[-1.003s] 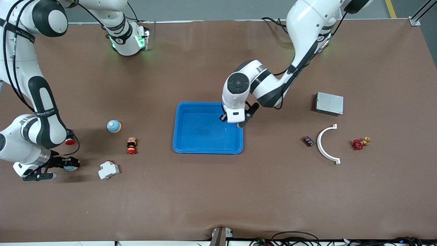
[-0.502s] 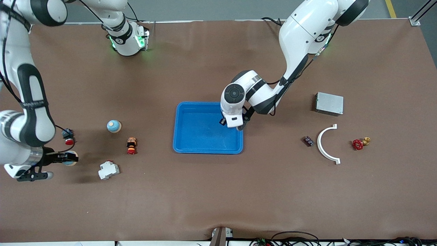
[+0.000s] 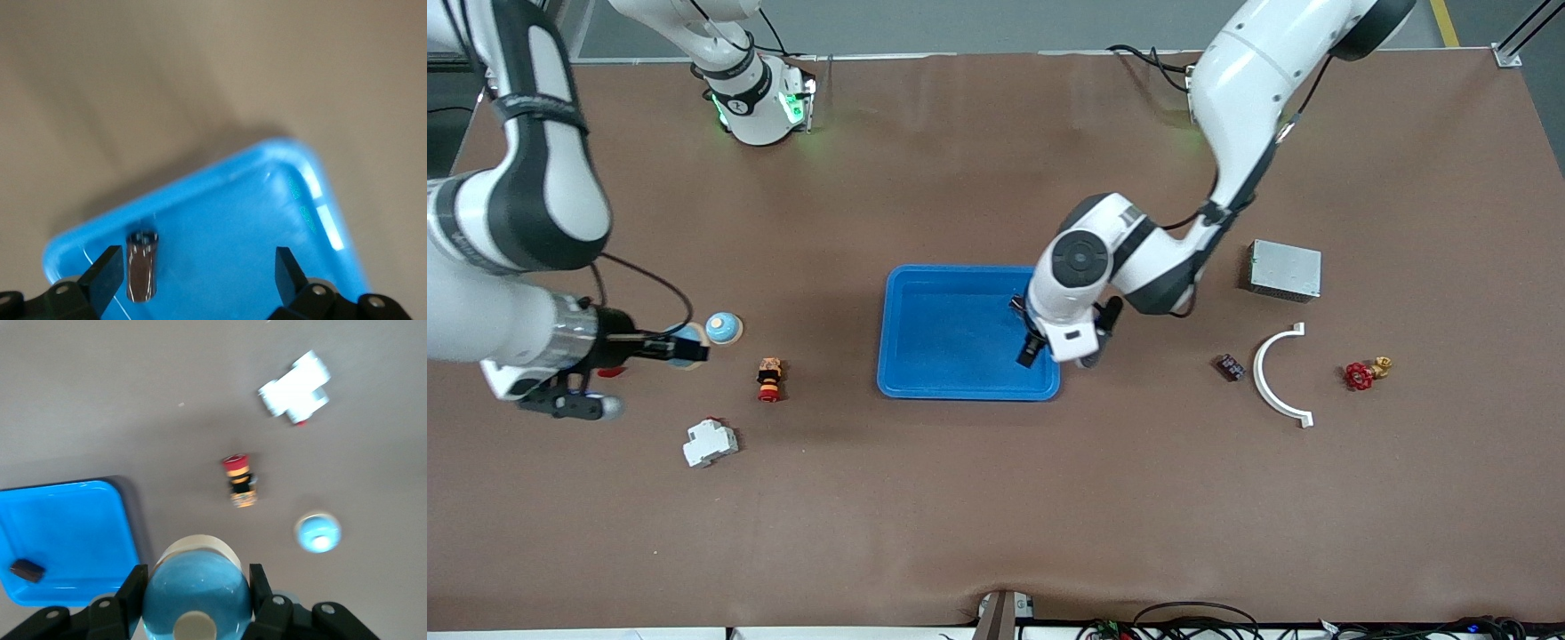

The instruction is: Place electrolytic capacitor and blue bell in tray

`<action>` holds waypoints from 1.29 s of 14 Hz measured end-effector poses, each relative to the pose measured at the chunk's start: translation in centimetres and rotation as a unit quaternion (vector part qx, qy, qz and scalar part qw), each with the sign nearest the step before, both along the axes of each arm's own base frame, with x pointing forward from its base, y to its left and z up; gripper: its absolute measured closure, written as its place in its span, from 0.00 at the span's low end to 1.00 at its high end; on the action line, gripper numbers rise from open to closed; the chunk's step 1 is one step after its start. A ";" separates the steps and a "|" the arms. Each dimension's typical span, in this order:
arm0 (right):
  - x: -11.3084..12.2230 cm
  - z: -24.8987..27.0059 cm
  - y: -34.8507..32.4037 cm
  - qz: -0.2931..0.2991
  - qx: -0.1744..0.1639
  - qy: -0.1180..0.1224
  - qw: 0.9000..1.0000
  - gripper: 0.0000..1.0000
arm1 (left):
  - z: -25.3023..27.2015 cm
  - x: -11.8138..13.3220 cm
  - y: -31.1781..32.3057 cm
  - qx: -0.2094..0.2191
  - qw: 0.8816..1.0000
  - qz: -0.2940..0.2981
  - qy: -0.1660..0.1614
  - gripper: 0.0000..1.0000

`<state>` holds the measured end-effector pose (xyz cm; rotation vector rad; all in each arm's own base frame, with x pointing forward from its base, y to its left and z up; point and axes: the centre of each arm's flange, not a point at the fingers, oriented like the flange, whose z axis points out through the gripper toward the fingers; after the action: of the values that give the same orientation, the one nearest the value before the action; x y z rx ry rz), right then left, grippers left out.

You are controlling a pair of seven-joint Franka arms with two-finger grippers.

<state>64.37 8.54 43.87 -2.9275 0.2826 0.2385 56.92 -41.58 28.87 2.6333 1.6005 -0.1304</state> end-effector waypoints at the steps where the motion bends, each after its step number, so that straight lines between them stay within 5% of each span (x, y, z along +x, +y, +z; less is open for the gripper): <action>1: -0.8 -0.8 2.4 -0.014 -0.004 -0.005 1.000 0.34 | 2.1 1.2 2.4 0.009 1.000 -0.007 -0.002 0.00; 5: -5.3 -5.0 12.7 -0.068 -0.020 -0.015 0.997 0.34 | 5.9 4.3 14.1 0.051 0.995 -0.077 0.042 0.00; 11: -11.2 -10.6 22.1 -0.112 -0.028 -0.024 0.993 0.34 | 1.2 5.5 30.0 0.042 0.984 -0.146 0.092 0.00; 18: -13.1 -19.3 25.6 -0.127 -0.061 -0.017 0.990 0.34 | -6.7 3.0 32.0 0.023 0.988 -0.148 0.043 0.03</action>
<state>51.31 34.13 24.60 -2.9702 0.6812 0.1374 59.89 -9.59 22.18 2.9231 1.2346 -0.2262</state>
